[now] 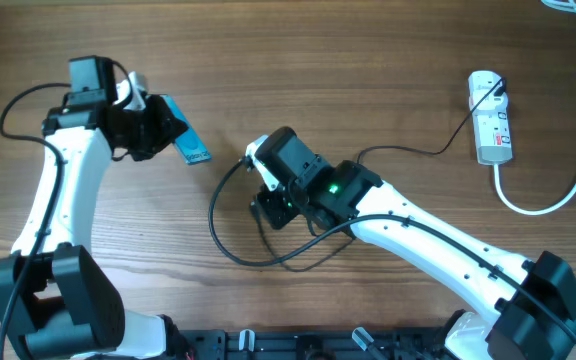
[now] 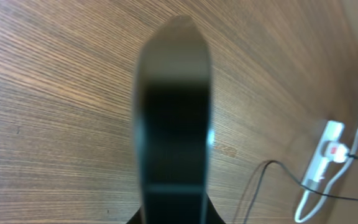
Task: Plug charger to phone and switch on socket
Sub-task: 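Lower the right gripper onto the black USB-C cable end, then grasp the USB-C plug with the right gripper and lift it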
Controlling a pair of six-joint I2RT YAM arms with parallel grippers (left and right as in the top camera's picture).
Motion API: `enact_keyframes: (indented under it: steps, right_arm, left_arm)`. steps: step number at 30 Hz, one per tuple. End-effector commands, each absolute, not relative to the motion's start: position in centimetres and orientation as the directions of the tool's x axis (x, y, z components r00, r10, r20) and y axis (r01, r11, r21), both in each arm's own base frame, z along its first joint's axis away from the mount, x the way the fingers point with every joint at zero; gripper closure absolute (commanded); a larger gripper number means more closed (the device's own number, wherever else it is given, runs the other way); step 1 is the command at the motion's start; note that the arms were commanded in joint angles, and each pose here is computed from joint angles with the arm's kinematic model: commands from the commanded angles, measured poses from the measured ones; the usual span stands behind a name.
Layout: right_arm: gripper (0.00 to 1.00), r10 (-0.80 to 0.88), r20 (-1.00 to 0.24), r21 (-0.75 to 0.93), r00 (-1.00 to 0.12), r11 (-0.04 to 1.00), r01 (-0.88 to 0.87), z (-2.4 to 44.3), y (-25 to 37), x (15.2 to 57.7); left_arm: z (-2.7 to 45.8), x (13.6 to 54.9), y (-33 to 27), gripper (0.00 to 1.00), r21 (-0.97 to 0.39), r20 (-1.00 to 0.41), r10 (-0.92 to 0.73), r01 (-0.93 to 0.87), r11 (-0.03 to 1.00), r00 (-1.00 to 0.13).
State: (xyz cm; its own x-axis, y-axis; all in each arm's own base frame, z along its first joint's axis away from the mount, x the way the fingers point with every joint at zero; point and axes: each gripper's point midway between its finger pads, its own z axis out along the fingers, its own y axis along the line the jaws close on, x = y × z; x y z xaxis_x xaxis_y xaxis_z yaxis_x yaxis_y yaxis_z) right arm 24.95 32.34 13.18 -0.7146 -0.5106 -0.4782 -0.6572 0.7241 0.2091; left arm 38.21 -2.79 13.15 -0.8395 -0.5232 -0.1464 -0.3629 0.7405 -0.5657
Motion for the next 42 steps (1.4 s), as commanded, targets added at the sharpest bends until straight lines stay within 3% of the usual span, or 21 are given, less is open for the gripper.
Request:
enact_keyframes:
  steps: [1, 5, 9, 18, 20, 21, 22, 24, 28, 34, 38, 42]
  right_arm:
    - [0.96, -0.486, -0.437, 0.187, -0.757, 0.774, -0.605, 11.2, 32.2, 25.7]
    - [0.96, -0.526, -0.375, 0.174, -0.763, 0.769, -0.615, 7.9, 32.9, 25.2]
    - [0.82, -0.57, -0.328, 0.163, -0.753, 0.751, -0.64, 4.8, 34.2, 24.1]
    - [0.66, -0.601, -0.279, 0.099, -0.749, 0.758, -0.645, -0.6, 34.7, 24.2]
    - [0.67, -0.603, -0.274, 0.087, -0.749, 0.761, -0.643, -1.1, 34.5, 24.4]
    - [0.73, -0.602, -0.277, 0.068, -0.749, 0.765, -0.64, -1.2, 34.3, 24.6]
    - [0.9, -0.6, -0.283, 0.033, -0.748, 0.773, -0.633, -1.2, 33.9, 25.1]
    - [0.95, -0.597, -0.293, -0.091, -0.746, 0.795, -0.6, -1.1, 32.1, 26.5]
    - [0.96, -0.554, -0.283, -0.286, -0.783, 0.828, -0.483, 0.2, 27.9, 29.2]
    - [0.96, -0.595, -0.166, -0.4, -0.786, 0.769, -0.498, 0.7, 22.6, 31.4]
    - [0.96, -0.501, -0.062, -0.385, -0.863, 0.81, -0.443, 0.4, 17.9, 31.5]
    - [0.96, -0.414, -0.02, -0.208, -0.91, 0.892, -0.402, -0.6, 17.6, 30.9]
  left_arm:
    - [14.2, 37.9, -3.3, 0.96, -0.625, -0.119, -0.521, -0.344, 0.7, -0.845]
    - [14.3, 38.2, -3.3, 0.96, -0.628, -0.133, -0.518, -0.332, 0.704, -0.845]
    - [14.2, 38.2, -3.2, 0.96, -0.621, -0.139, -0.52, -0.334, 0.709, -0.843]
    - [13.9, 38.3, -2.6, 0.96, -0.597, -0.152, -0.527, -0.348, 0.723, -0.836]
    - [13.9, 38.3, -2.6, 0.96, -0.596, -0.152, -0.527, -0.348, 0.724, -0.836]
    - [13.9, 38.3, -2.6, 0.96, -0.596, -0.152, -0.527, -0.348, 0.724, -0.836]
    - [13.9, 38.3, -2.6, 0.96, -0.596, -0.152, -0.527, -0.348, 0.724, -0.836]
    - [13.9, 38.3, -2.6, 0.96, -0.596, -0.151, -0.527, -0.348, 0.723, -0.836]
    - [13.9, 38.2, -2.6, 0.96, -0.595, -0.147, -0.527, -0.352, 0.723, -0.837]
    - [13.8, 38.1, -2.6, 0.96, -0.591, -0.146, -0.528, -0.354, 0.724, -0.837]
    - [13.6, 37.9, -2.3, 0.96, -0.575, -0.141, -0.532, -0.369, 0.731, -0.835]
    - [13.5, 37.8, -2.3, 0.96, -0.569, -0.138, -0.534, -0.374, 0.732, -0.834]
